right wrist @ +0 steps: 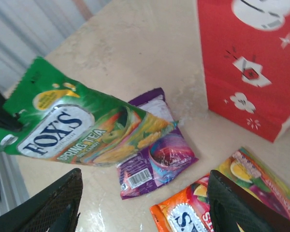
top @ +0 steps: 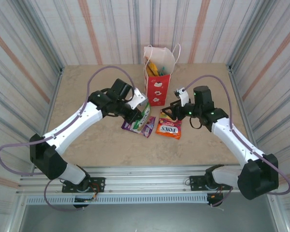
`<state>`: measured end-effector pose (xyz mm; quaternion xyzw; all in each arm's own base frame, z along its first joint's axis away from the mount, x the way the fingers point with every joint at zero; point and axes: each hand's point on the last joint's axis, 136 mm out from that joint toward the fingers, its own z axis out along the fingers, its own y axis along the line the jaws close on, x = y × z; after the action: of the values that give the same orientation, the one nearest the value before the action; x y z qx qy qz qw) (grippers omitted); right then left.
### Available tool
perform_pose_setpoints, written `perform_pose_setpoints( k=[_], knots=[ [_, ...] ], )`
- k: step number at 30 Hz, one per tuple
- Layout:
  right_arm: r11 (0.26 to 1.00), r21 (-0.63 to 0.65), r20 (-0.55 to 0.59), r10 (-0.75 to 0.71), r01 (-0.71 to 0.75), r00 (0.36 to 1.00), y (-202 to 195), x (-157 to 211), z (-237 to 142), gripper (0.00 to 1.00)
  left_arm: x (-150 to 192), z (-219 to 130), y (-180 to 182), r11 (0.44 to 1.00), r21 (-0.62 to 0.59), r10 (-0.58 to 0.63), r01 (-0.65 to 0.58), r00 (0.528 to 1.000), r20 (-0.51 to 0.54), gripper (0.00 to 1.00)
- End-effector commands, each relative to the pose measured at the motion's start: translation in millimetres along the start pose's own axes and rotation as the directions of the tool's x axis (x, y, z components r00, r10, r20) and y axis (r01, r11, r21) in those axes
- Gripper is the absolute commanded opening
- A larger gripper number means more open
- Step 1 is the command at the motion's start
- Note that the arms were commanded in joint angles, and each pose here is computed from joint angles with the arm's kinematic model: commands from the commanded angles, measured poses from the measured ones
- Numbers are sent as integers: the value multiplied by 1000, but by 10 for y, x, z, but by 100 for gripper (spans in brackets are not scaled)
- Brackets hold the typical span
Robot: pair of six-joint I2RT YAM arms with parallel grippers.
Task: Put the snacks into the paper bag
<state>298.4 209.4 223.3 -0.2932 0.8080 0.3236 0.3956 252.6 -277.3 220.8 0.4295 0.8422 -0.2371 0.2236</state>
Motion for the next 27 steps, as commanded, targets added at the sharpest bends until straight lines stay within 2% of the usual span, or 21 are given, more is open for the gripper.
perform_pose_setpoints(
  k=[1,5,8,13,17,21,27],
  knots=[
    [968,-118,25,-220,222,975,287,-85,-160,72,-102,-308,-168,966,-1,259,-259,964,56,0],
    [904,-213,35,-372,370,928,530,10,-229,78,-140,-409,-269,924,5,381,-382,922,70,0],
    [858,-270,1,-454,437,891,666,142,-224,80,-171,-469,-337,899,28,434,-437,898,78,0],
    [822,-350,-56,-497,449,866,793,226,-169,80,-248,-529,-471,850,46,518,-525,849,108,0],
    [800,-399,-50,-507,448,861,897,211,-87,80,-281,-544,-533,824,58,555,-564,823,123,0],
    [783,-460,-49,-493,418,869,1003,209,-47,77,-339,-563,-503,830,30,550,-556,827,117,0],
    [785,-454,-52,-496,422,867,961,217,13,60,-393,-614,-503,830,-7,553,-557,822,139,0]
  ],
)
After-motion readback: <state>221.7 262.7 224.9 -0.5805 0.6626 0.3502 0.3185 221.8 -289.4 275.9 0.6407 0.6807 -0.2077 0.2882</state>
